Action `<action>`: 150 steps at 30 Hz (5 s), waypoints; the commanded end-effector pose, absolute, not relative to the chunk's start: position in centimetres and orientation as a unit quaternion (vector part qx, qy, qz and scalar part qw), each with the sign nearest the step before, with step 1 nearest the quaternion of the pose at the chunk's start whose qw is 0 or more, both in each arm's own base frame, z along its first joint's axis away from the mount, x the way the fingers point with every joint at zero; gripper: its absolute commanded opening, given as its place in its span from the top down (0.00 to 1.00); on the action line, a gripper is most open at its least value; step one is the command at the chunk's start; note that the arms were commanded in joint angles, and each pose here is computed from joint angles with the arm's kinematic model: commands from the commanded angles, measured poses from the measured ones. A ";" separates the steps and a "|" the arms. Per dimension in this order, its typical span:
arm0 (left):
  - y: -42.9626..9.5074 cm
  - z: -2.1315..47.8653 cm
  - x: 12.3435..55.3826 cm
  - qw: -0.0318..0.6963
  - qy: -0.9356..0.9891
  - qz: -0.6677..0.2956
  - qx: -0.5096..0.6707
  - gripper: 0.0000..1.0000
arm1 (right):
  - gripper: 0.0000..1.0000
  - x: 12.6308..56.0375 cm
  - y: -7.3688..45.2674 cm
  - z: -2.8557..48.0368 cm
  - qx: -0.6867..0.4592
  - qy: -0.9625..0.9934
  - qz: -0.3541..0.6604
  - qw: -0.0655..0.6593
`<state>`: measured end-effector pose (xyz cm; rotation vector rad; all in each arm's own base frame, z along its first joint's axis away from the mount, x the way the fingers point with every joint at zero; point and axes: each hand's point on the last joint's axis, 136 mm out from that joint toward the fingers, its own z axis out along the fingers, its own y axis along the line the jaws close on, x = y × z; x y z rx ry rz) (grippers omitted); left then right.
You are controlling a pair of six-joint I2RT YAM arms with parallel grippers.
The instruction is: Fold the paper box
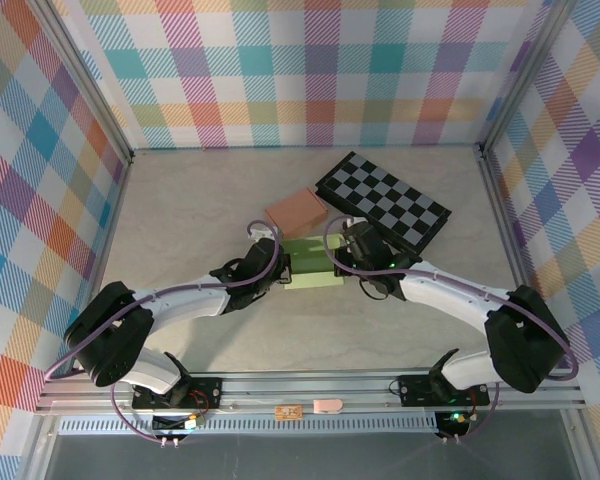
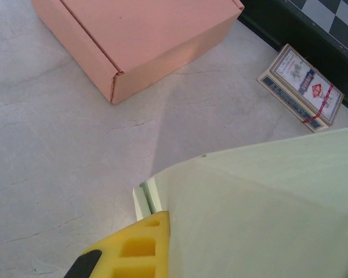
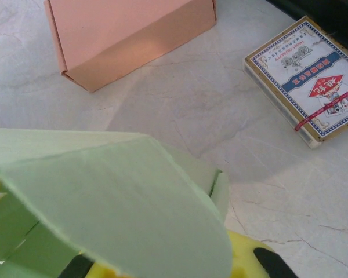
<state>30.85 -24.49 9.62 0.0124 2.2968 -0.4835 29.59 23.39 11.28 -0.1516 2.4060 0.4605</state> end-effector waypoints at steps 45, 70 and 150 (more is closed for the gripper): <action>-24.9 6.2 27.8 0.358 0.930 -0.075 0.041 1.00 | 0.47 28.4 21.3 22.4 0.461 0.813 0.353 -0.044; -25.4 6.3 28.1 0.363 0.929 -0.066 0.030 1.00 | 0.63 30.4 26.4 17.2 0.519 0.785 0.334 -0.050; -26.3 6.7 29.0 0.001 0.937 -0.303 -0.172 0.46 | 0.51 28.6 20.9 9.8 0.013 0.968 0.233 -0.097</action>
